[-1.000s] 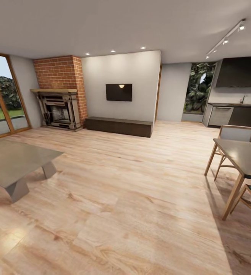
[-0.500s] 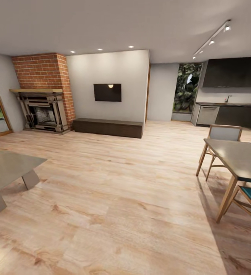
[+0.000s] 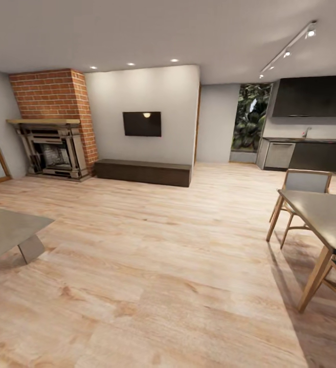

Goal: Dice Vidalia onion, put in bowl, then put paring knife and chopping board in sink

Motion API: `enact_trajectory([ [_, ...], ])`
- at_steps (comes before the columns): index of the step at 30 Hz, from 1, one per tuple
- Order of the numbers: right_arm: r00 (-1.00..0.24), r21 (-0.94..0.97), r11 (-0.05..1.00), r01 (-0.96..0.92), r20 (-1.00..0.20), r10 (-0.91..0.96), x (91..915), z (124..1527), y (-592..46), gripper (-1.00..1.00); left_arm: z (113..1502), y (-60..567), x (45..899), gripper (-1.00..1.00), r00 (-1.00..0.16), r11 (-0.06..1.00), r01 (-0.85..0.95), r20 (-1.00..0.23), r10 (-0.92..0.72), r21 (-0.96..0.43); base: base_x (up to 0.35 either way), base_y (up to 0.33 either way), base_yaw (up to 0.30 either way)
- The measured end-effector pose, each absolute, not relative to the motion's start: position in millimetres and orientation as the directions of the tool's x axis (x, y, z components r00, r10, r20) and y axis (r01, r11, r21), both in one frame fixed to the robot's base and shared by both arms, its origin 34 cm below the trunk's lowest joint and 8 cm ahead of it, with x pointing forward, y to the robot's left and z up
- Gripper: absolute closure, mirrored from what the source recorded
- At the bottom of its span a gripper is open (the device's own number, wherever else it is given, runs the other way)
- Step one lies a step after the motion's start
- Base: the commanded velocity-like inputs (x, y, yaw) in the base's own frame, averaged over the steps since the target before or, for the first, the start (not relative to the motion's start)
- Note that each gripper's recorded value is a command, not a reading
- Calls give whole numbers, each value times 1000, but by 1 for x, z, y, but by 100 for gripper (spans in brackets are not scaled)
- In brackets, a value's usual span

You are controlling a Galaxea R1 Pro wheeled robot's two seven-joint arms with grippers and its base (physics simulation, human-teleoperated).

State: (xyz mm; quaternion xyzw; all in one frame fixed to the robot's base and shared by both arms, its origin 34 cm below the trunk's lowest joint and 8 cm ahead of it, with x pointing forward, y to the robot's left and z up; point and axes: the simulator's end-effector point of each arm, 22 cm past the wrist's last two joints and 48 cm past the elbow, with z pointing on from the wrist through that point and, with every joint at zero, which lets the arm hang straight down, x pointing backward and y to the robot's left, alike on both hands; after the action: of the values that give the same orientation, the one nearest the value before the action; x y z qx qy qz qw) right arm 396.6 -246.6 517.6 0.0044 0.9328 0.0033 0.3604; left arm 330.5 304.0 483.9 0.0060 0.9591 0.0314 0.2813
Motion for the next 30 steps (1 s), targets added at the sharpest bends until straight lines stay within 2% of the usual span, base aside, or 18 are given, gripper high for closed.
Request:
enact_trajectory([
  [30, -740, 9, 1000, 6, -672, 10, 397, 518, -247, -100, 484, 304, 331, -100, -842, 998, -6, -539, 29, 64, 317, 0, -172],
])
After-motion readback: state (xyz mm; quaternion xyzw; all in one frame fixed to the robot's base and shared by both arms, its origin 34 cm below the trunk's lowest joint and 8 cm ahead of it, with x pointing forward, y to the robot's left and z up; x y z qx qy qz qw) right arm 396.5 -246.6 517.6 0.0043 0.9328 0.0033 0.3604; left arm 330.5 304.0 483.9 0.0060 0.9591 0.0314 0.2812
